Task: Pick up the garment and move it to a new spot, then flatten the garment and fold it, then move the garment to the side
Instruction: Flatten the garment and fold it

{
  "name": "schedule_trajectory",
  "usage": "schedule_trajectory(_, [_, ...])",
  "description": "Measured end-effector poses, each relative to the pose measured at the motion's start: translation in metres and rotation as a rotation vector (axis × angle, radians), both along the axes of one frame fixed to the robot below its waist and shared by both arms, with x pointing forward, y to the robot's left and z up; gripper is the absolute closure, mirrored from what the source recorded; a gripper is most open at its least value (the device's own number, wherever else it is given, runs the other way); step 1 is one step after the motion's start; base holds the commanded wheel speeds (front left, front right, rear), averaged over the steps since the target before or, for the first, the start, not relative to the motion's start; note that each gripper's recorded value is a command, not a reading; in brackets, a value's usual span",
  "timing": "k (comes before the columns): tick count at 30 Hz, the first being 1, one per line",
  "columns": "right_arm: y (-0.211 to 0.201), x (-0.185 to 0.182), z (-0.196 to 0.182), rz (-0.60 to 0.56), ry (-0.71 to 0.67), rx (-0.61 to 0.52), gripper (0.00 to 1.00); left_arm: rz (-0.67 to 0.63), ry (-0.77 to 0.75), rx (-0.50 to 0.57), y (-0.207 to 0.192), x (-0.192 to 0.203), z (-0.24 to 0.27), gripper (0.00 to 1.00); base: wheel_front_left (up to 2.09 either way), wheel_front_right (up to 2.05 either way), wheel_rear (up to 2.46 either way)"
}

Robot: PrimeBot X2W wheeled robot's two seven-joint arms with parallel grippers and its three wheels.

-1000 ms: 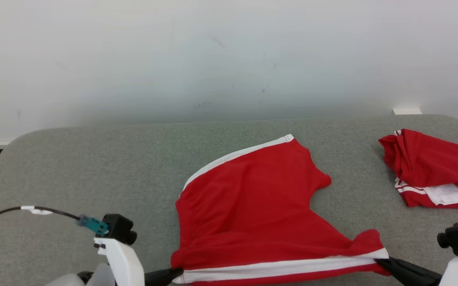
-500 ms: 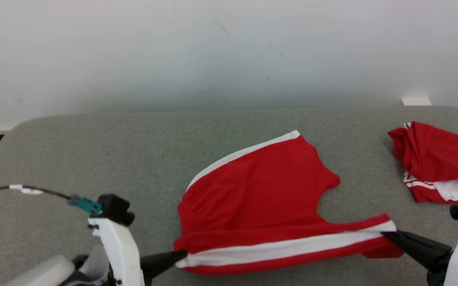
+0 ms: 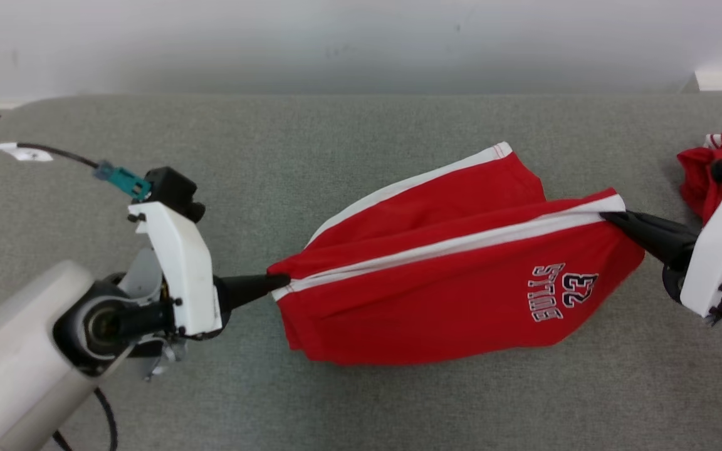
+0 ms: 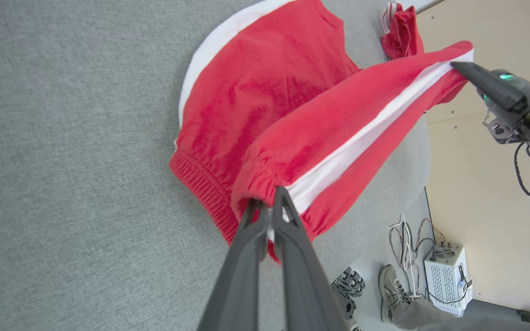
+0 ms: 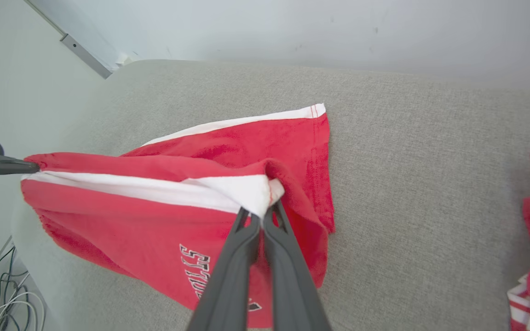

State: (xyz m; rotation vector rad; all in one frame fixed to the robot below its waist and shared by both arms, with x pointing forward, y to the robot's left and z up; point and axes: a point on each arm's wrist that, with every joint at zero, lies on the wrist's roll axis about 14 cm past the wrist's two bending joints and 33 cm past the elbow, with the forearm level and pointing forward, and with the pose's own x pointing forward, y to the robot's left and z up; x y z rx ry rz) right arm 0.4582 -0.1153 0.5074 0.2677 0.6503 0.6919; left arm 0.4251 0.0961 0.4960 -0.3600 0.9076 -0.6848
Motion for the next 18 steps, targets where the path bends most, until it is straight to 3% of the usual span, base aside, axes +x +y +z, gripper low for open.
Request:
schedule_trajectory(7, [0.014,0.053,-0.018,-0.029,0.026,-0.018,1.00,0.014,0.043,0.036,0.006,0.033,-0.019,1.00,0.00,0.00,0.00])
schedule_trajectory(18, [0.039,0.102,-0.045,-0.044,0.087,-0.056,1.00,0.072,0.086,0.081,0.017,0.071,-0.049,1.00,0.00,0.00,0.00])
